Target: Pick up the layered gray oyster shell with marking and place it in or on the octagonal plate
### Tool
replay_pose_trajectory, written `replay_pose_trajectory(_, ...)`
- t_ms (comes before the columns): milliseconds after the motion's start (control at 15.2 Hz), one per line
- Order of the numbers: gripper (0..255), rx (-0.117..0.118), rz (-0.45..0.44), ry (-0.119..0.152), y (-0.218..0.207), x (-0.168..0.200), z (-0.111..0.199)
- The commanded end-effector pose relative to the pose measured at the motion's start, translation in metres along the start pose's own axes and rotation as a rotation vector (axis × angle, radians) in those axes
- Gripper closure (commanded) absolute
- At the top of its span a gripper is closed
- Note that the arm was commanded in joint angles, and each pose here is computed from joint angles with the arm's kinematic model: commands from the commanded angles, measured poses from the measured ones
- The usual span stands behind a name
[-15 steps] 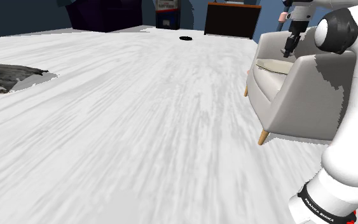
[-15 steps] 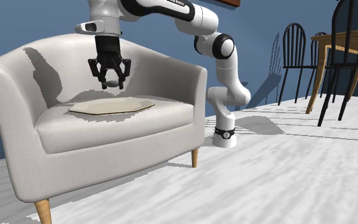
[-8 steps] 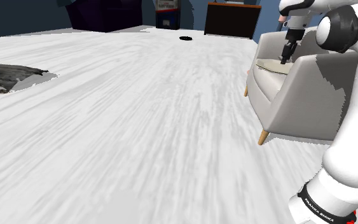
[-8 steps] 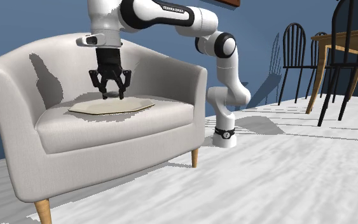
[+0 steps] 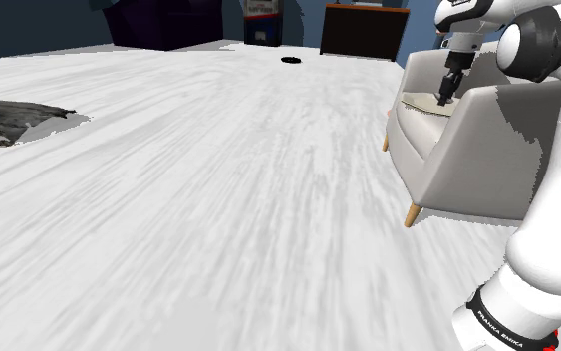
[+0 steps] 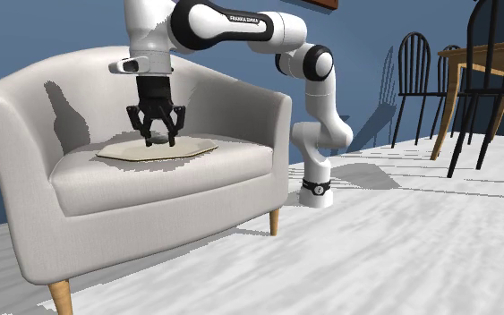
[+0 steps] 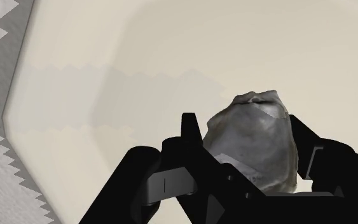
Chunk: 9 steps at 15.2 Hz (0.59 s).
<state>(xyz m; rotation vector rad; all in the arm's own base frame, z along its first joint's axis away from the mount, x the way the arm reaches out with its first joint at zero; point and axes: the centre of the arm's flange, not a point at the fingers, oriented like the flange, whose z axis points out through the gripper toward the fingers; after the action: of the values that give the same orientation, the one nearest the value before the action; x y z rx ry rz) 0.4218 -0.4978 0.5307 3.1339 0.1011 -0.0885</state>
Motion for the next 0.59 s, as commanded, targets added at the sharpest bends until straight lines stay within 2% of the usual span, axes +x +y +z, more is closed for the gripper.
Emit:
replay_pose_trajectory(0,255,0.000,0.000,0.000,0.000,0.000,0.000)
replay_pose_trajectory(66,255,0.000,0.000,0.000,0.000,0.000,0.000)
replay_pose_trajectory(132,0,0.000,0.000,0.000,0.000,0.000,0.000)
replay_pose_trajectory(462,0,0.000,0.000,0.000,0.000,0.000,0.000)
replay_pose_trajectory(528,0,0.000,0.000,0.000,0.000,0.000,-0.013)
